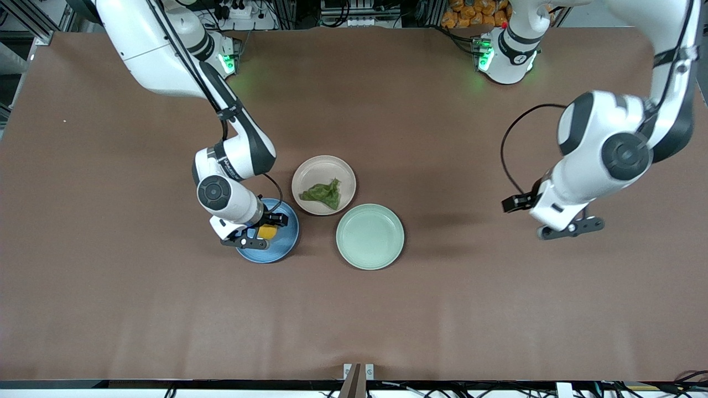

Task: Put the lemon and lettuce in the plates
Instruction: 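Lower the lemon onto the blue plate while the left gripper withdraws, then open the right gripper to release the lemon on the blue plate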

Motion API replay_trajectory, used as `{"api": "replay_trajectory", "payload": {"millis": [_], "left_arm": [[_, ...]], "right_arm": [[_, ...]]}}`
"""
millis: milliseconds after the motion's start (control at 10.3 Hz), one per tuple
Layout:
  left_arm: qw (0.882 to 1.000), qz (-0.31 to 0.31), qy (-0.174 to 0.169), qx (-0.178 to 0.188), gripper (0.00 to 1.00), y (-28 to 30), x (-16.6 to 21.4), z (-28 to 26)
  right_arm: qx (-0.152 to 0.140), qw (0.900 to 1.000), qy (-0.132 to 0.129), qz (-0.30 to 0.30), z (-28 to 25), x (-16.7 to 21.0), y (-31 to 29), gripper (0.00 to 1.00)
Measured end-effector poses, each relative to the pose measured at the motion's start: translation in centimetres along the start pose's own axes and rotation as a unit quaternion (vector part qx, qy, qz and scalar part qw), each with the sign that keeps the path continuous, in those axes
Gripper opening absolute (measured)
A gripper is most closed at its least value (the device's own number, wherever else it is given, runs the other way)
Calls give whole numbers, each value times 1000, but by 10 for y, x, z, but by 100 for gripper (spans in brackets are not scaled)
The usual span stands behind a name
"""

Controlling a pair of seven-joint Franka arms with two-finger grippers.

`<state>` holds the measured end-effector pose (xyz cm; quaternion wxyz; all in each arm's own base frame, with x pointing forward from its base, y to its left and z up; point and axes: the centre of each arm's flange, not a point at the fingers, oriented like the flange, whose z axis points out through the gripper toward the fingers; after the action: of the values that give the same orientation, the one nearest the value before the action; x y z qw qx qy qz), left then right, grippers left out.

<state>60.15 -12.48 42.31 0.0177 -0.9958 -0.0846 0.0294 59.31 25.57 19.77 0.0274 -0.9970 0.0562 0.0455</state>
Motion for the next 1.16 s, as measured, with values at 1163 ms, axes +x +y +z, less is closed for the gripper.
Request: {"api": "replay_trajectory", "payload": {"millis": [1163], "left_arm": [[994, 90, 61, -23, 100, -19, -47, -161]], "right_arm": [[-18, 999, -51, -2, -87, 55, 46, 100]]}}
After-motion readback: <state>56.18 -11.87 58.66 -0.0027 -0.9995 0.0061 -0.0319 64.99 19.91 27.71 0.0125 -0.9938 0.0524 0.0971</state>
